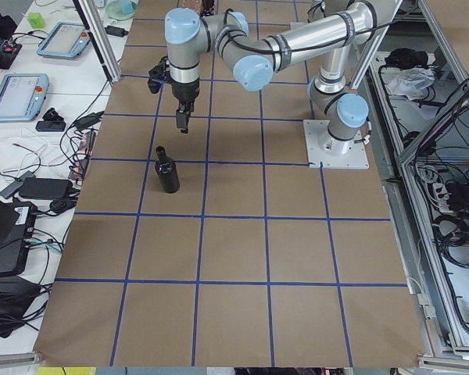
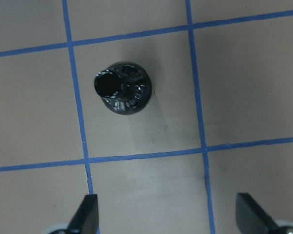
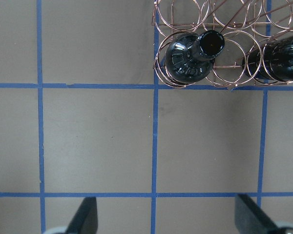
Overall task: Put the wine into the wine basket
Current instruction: 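Close the left gripper around the neck of the dark wine bottle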
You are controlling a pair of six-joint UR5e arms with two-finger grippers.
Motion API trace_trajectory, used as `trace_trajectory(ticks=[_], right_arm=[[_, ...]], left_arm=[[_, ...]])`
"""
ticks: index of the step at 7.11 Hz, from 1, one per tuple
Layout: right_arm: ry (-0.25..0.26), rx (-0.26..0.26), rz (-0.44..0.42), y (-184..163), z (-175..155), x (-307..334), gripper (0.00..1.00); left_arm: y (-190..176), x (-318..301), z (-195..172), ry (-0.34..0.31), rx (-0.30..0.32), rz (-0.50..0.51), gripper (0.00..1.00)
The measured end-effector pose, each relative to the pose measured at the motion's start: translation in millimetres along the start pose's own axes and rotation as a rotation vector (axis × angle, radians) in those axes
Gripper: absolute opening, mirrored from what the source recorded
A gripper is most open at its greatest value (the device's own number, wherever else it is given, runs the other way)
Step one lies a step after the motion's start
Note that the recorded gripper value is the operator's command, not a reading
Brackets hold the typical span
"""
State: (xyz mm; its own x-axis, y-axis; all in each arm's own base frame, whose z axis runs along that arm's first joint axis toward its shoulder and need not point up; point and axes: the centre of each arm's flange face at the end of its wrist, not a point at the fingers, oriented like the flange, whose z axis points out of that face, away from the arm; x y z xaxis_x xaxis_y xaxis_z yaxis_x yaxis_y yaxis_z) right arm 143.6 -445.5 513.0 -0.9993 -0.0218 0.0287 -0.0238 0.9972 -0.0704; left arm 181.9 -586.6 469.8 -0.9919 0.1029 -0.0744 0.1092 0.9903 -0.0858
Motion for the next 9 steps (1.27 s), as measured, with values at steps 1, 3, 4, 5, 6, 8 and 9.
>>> trace_trajectory(ticks=[1,3,4,5,6,8,9], right_arm=[[0.0,0.0,0.0,0,0,0,1.0],[-0.001,-0.001,0.0,0,0,0,1.0],[-0.002,-0.001,0.0,0,0,0,1.0],[-0.002,-0.001,0.001,0,0,0,1.0],[-0.002,-0.001,0.001,0,0,0,1.0],[-0.001,-0.001,0.001,0,0,0,1.0],[-0.001,-0.001,0.001,0,0,0,1.0]], left_arm=[[-11,-16,18,-0.007,0.009,-0.002,1.0],[-28,-31,47,-0.002,0.022,-0.006,1.0],[-35,-34,57,0.016,0.039,-0.012,1.0],[-42,-37,67,0.025,0.054,-0.018,1.0],[-48,-40,76,0.028,0.064,-0.025,0.96],[-58,-47,88,0.027,0.075,-0.028,0.83],[-61,-48,91,0.032,0.08,-0.035,0.83]])
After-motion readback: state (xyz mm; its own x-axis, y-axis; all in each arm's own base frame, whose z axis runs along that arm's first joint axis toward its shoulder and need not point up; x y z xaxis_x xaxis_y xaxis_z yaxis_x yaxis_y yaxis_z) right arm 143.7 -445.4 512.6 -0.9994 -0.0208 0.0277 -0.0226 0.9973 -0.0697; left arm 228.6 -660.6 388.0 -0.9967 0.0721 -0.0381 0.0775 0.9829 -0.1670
